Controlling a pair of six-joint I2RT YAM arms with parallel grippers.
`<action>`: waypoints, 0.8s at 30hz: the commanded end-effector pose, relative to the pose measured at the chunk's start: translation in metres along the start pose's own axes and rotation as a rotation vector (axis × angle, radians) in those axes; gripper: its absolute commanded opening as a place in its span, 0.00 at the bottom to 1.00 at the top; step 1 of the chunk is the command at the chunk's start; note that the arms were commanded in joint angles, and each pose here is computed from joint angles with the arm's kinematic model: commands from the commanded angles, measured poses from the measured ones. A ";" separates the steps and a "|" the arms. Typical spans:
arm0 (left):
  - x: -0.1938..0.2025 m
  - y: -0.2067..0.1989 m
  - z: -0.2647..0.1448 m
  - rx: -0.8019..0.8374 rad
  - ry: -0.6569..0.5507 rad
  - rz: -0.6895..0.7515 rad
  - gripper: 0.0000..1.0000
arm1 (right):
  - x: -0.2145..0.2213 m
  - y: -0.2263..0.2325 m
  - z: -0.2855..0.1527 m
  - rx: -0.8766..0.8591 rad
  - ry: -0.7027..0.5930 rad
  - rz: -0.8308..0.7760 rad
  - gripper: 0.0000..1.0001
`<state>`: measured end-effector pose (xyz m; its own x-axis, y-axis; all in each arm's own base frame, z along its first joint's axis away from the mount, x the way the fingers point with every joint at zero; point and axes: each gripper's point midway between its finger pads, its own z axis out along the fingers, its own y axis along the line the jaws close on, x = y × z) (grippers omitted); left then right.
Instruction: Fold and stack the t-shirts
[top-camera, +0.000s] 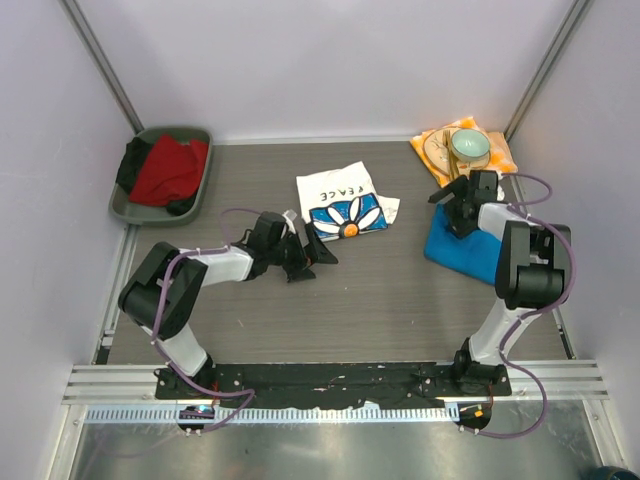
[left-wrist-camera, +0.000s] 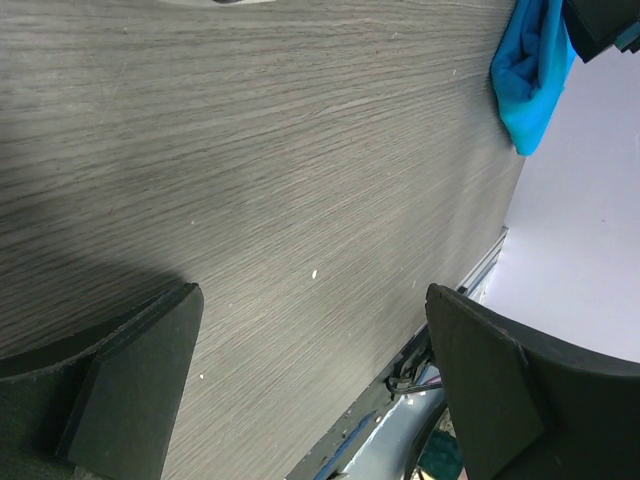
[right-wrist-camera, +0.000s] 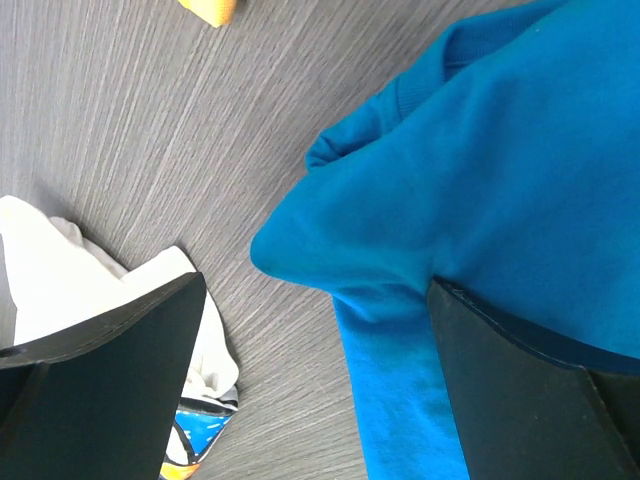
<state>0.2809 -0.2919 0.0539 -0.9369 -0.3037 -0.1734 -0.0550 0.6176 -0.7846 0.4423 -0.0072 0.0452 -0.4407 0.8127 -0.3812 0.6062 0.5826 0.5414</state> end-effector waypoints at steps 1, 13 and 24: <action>-0.005 0.003 0.005 -0.032 -0.012 0.018 1.00 | 0.013 -0.015 -0.001 0.125 0.032 -0.055 1.00; -0.047 0.002 -0.002 -0.211 -0.139 0.023 1.00 | -0.034 0.125 -0.096 -0.049 -0.210 -0.248 1.00; -0.060 0.051 0.033 -0.341 -0.211 -0.089 0.97 | 0.001 0.177 -0.109 -0.180 -0.168 -0.343 1.00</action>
<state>0.3465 -0.2862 0.0492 -0.8572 -0.4451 -0.2590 -0.1704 0.7197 -0.6730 0.4733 0.0918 0.1994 -0.4960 0.5892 -0.6378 0.3576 0.8080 0.4682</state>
